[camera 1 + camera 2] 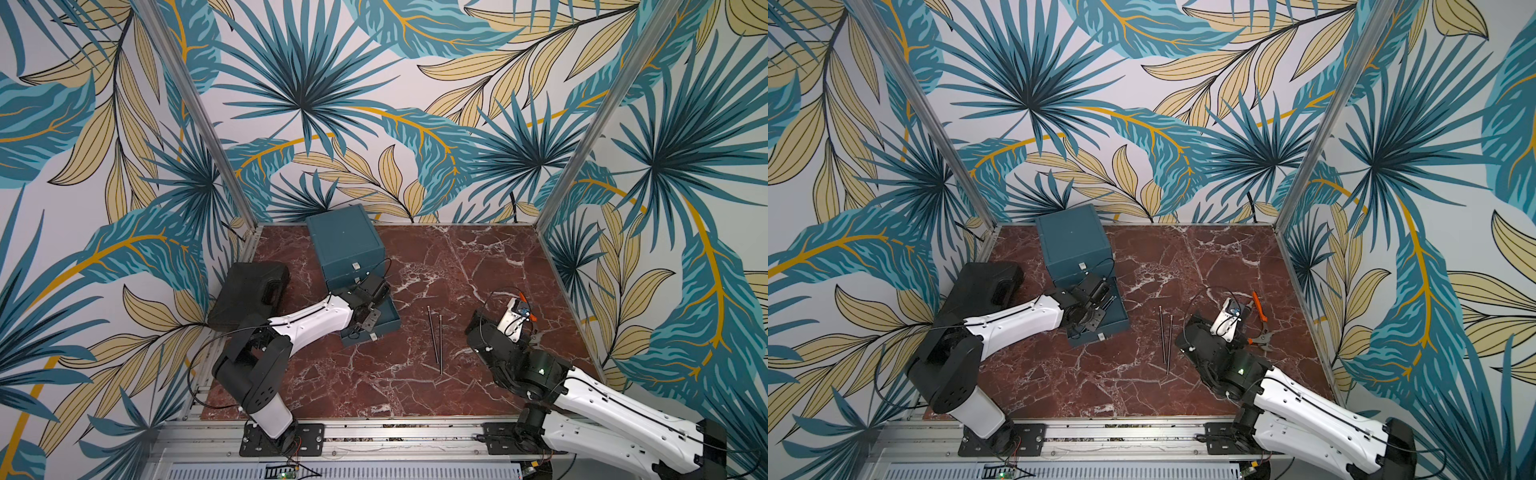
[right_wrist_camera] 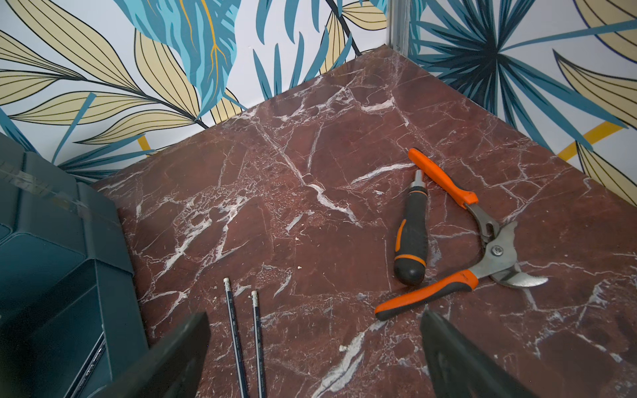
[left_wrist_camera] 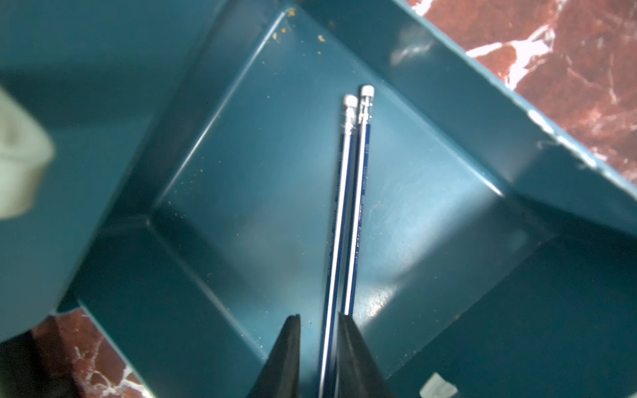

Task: Please place the pencils in the drawer according to their color
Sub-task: Place the pencil in the drawer.

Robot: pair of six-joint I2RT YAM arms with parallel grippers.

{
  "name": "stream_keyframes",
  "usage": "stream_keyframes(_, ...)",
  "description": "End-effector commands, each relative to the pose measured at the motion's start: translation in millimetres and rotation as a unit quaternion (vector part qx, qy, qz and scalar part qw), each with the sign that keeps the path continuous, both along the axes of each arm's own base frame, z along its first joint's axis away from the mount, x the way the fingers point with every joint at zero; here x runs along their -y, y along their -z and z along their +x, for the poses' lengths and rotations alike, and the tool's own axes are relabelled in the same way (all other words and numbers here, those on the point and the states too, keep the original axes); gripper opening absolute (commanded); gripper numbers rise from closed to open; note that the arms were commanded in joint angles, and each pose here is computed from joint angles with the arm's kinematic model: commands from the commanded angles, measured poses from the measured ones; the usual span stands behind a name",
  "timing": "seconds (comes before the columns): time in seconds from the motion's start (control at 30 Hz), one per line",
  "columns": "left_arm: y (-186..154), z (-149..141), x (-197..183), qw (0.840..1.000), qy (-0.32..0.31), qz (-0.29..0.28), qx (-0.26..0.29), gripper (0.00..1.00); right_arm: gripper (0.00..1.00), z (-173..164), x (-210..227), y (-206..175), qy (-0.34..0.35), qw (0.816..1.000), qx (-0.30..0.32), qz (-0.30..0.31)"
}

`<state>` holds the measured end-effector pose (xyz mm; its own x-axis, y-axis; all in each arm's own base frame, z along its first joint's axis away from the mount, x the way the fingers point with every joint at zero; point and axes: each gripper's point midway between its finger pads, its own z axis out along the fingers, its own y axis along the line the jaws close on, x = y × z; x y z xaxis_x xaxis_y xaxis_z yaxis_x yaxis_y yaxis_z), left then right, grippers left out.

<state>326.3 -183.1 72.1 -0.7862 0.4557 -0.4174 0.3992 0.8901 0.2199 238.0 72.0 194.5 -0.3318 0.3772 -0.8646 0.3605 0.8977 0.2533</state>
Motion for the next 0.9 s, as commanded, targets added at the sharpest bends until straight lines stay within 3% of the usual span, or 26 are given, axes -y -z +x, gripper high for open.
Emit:
stream_keyframes(0.0, -18.9, 10.8, 3.0, 0.999, -0.016, -0.021, 0.031, 0.26, 0.99, 0.2, -1.0, -1.2, -0.005, 1.000, -0.010, -0.008)
stream_keyframes(0.13, -36.1, 9.9, 4.7, 0.997, -0.024, -0.049, 0.050, 0.33, 1.00, 2.5, -5.6, 1.0, -0.013, 1.000, -0.023, -0.012)
stream_keyframes(0.33, -79.6, 0.7, 9.2, 0.986, -0.031, -0.132, 0.096, 0.55, 0.99, 8.4, -23.7, 11.1, -0.045, 0.996, -0.067, -0.023)
stream_keyframes(0.5, -117.4, -9.9, 1.4, 0.966, -0.048, -0.200, 0.158, 0.73, 0.98, 12.7, -43.6, 25.2, -0.083, 0.989, -0.117, -0.031)
stream_keyframes(0.67, -146.5, -20.8, -17.9, 0.936, -0.084, -0.258, 0.225, 1.00, 0.95, 15.0, -68.2, 48.9, -0.128, 0.974, -0.186, -0.029)
stream_keyframes(0.87, -158.6, -28.5, -47.6, 0.900, -0.134, -0.292, 0.295, 1.00, 0.87, 15.8, -87.5, 83.9, -0.161, 0.948, -0.276, -0.005)
